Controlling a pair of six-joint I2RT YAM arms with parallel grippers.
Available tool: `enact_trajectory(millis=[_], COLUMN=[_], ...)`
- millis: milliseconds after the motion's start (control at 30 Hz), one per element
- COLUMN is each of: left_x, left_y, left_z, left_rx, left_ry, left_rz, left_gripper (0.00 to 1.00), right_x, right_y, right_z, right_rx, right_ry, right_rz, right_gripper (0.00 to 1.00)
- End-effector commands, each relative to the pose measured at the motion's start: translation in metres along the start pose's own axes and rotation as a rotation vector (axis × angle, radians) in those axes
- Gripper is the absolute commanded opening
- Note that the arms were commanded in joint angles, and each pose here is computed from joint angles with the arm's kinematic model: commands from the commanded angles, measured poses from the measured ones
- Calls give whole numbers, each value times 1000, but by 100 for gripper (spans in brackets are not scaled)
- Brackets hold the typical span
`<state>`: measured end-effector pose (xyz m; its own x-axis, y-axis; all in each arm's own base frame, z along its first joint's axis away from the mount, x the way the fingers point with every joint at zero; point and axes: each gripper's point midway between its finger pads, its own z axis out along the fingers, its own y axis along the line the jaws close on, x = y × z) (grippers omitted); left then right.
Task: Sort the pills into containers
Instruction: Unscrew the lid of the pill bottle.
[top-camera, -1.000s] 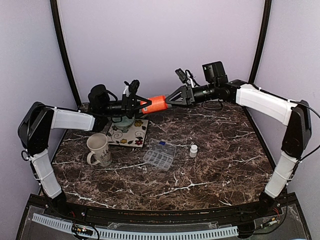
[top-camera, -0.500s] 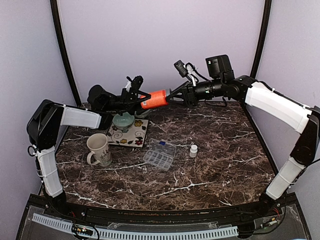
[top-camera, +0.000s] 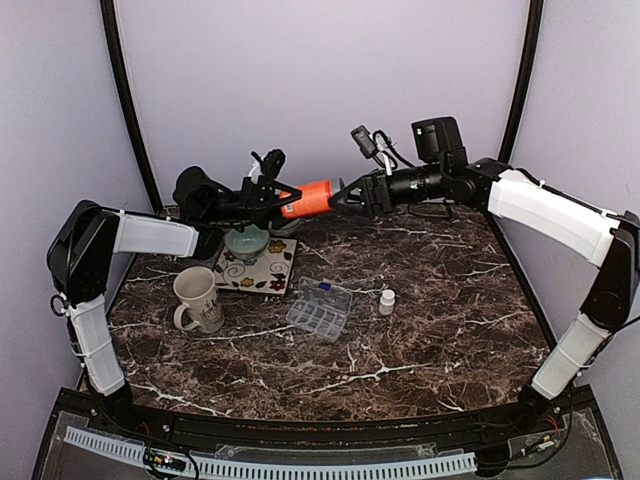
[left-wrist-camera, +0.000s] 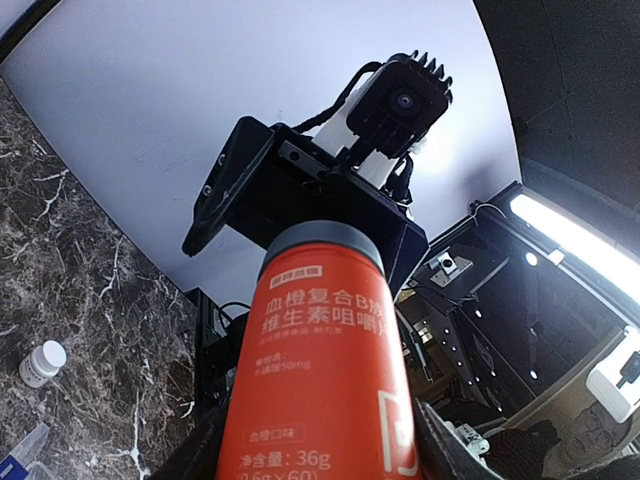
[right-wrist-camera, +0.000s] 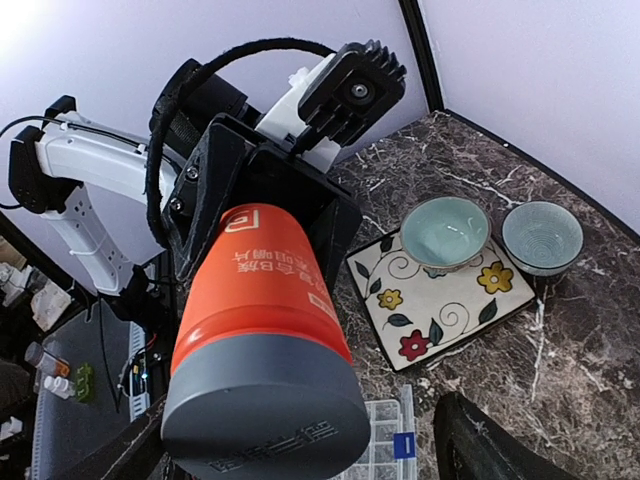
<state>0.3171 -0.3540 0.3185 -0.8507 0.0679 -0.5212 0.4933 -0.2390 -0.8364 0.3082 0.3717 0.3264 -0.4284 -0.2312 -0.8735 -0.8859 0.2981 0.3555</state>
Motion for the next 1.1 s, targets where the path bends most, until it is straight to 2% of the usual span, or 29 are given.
enact_trajectory(millis=[0, 300, 600, 1067], left_x=[1, -4, -9, -8], left_y=[-25, -6, -4, 2], left_z=[2, -1, -5, -4], left_rx=[-4, -144, -244, -256], left_ry=[2, -32, -56, -32], left_rz=[129, 218, 325, 343], left_gripper=[6, 6, 5, 5], right_x=[-21, -24, -6, 0], right_y=[15, 14, -15, -29], right_z=[-20, -32, -4, 12], right_rx=[-74, -189, -197, -213], right_ry=[-94, -127, -35, -8], right_rz=[64, 317, 588, 681], right_gripper=[85, 84, 79, 71])
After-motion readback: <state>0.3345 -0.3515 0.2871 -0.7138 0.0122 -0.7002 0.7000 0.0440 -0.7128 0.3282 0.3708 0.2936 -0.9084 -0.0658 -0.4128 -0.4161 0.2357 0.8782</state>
